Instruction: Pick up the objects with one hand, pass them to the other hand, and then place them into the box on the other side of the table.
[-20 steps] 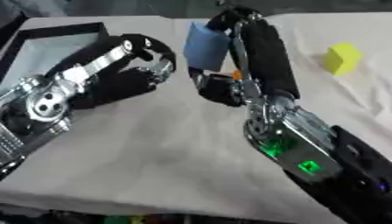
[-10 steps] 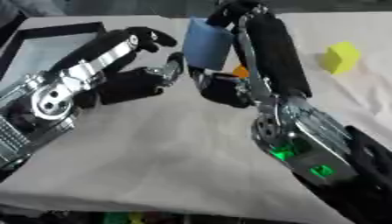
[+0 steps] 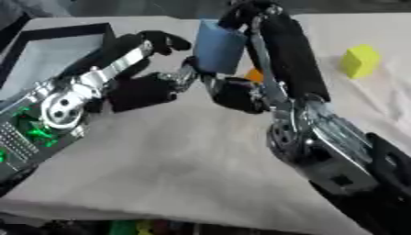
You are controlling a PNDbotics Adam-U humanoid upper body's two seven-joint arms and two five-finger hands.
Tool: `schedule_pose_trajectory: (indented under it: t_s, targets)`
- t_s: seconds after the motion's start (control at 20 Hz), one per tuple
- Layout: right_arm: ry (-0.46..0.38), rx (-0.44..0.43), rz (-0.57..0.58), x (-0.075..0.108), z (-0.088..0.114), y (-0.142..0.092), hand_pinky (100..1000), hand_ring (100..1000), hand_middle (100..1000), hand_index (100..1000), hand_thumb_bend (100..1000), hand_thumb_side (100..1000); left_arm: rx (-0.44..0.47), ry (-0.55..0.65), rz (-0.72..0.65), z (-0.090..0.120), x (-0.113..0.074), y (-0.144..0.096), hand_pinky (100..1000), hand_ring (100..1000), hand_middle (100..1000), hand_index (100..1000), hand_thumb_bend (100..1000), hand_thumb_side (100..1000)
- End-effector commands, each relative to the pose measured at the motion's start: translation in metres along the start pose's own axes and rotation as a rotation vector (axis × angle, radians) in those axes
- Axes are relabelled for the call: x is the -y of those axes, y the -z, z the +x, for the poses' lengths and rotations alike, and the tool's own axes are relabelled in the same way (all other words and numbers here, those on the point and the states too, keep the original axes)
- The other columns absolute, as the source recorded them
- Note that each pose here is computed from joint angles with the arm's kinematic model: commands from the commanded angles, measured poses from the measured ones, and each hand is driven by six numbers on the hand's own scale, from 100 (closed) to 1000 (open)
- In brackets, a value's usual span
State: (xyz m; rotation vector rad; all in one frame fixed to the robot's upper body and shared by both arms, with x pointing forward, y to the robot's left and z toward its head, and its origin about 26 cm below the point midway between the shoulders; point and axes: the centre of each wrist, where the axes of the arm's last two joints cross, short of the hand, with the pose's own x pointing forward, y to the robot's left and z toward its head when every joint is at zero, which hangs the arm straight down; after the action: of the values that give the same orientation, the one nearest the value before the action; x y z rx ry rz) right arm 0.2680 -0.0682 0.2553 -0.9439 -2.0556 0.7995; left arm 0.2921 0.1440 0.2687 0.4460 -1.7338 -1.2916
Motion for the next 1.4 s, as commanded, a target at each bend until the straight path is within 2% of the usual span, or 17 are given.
schedule_pose_trajectory:
  t_s: [0.05,0.2,0.35,0.6,0.85,0.95,1.0,1.1,1.4]
  targets:
    - [0.002,0.012,-0.034,0.0086,0.0018,0.001,707,597,494,479,100,100,0.023,0.022,0.0,0.0024,-0.005,-0.0027,1000,936,870,900,100,956]
    - [0.003,0.007,-0.038,0.0085,0.0014,0.0009,706,596,493,478,100,100,0.032,0.027,-0.005,0.0011,-0.0062,-0.0032,1000,938,870,899,100,1000]
    - [0.006,0.006,-0.041,0.0082,0.0014,0.0007,706,596,493,478,100,100,0.038,0.032,-0.006,0.0005,-0.0067,-0.0035,1000,940,871,900,101,1000]
    - [0.011,0.008,-0.044,0.0074,0.0015,0.0001,704,595,492,477,100,100,0.016,0.066,0.006,0.0006,-0.0059,-0.0034,1000,960,885,907,172,1000]
    - [0.015,0.012,-0.047,0.0071,0.0016,-0.0002,703,594,491,476,100,100,0.011,0.081,0.0,0.003,-0.0051,-0.0023,1000,969,886,909,126,1000]
    - [0.017,0.013,-0.048,0.007,0.0016,-0.0002,703,594,491,476,100,100,0.015,0.076,-0.012,0.0042,-0.0048,-0.0018,1000,973,888,913,102,942]
    - [0.017,0.013,-0.049,0.007,0.0016,-0.0003,703,594,491,476,100,100,0.015,0.074,-0.019,0.0045,-0.0046,-0.0017,1000,974,889,914,100,954]
    - [0.018,0.014,-0.05,0.0068,0.0016,-0.0004,702,593,490,475,100,100,0.013,0.071,-0.028,0.0054,-0.0043,-0.0013,1000,978,892,918,100,902]
    - [0.023,0.016,-0.052,0.0061,0.0015,-0.0009,700,591,489,474,100,100,-0.004,0.075,-0.023,0.0082,-0.0044,-0.0002,1000,989,899,929,112,896]
